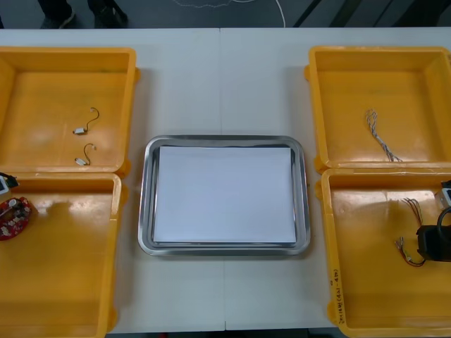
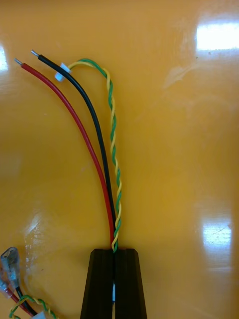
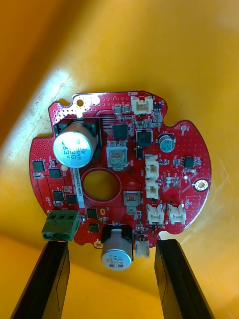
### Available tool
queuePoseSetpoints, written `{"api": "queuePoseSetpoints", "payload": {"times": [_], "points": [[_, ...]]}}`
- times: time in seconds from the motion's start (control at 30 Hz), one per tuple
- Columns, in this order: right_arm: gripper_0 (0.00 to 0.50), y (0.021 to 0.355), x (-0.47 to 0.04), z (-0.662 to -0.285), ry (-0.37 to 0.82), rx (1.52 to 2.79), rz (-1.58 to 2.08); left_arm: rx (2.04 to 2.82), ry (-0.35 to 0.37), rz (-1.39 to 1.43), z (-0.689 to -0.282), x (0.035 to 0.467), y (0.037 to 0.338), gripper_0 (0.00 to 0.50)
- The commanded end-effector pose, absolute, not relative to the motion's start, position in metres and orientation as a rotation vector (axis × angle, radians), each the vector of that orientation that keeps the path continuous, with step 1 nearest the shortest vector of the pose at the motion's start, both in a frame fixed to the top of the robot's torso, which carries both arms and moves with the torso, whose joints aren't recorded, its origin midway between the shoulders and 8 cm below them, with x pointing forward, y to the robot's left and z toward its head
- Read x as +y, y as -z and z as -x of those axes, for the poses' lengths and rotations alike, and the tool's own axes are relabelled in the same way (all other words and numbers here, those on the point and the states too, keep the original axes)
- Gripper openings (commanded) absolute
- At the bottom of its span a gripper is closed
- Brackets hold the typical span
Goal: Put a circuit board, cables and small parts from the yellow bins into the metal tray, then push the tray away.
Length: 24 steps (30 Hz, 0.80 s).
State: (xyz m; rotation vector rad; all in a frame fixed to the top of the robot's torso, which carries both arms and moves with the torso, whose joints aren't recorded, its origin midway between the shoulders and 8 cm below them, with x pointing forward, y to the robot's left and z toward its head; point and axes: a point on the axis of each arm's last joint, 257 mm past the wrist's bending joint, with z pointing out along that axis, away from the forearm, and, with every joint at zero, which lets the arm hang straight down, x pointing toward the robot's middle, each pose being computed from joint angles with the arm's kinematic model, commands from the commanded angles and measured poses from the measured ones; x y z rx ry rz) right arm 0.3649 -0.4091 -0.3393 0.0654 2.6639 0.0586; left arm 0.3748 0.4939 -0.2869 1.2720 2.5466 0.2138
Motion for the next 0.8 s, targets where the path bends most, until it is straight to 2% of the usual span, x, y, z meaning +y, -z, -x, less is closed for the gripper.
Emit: {"api": "queuePoseSetpoints", "payload": {"times": [0.03, 0.23, 0.33, 0.4, 0.43, 0.47, 0.5, 0.53, 0.6, 0.8], "points": [[0.000, 0.359, -0.407, -0.346, -0.092, 2.718, -0.130, 2.532, -0.220, -1.342, -0.366, 0.493, 0.301, 0.500], [0.000, 0.331, -0.404, -0.344, -0.078, 2.743, -0.092, 2.538, -0.221, -1.343, -0.364, 0.494, 0.303, 0.494], [0.000, 0.314, -0.401, -0.341, -0.067, 2.750, -0.065, 2.539, -0.219, -1.343, -0.364, 0.494, 0.303, 0.390], [0.000, 0.304, -0.395, -0.340, -0.069, 2.749, -0.048, 2.539, -0.219, -1.343, -0.364, 0.494, 0.303, 0.285], [0.000, 0.301, -0.394, -0.340, -0.067, 2.749, -0.043, 2.540, -0.221, -1.344, -0.364, 0.494, 0.302, 0.262], [0.000, 0.297, -0.391, -0.340, -0.069, 2.747, -0.031, 2.541, -0.219, -1.343, -0.363, 0.494, 0.303, 0.192], [0.000, 0.295, -0.391, -0.341, -0.066, 2.745, -0.028, 2.539, -0.219, -1.343, -0.364, 0.494, 0.303, 0.158], [0.000, 0.290, -0.389, -0.343, -0.066, 2.739, -0.017, 2.541, -0.221, -1.344, -0.363, 0.494, 0.303, 0.099], [0.000, 0.283, -0.382, -0.347, -0.076, 2.731, 0.000, 2.541, -0.219, -1.343, -0.363, 0.494, 0.303, 0.013], [0.000, 0.261, -0.367, -0.360, -0.097, 2.720, 0.036, 2.541, -0.221, -1.342, -0.363, 0.495, 0.302, 0.000]]}}
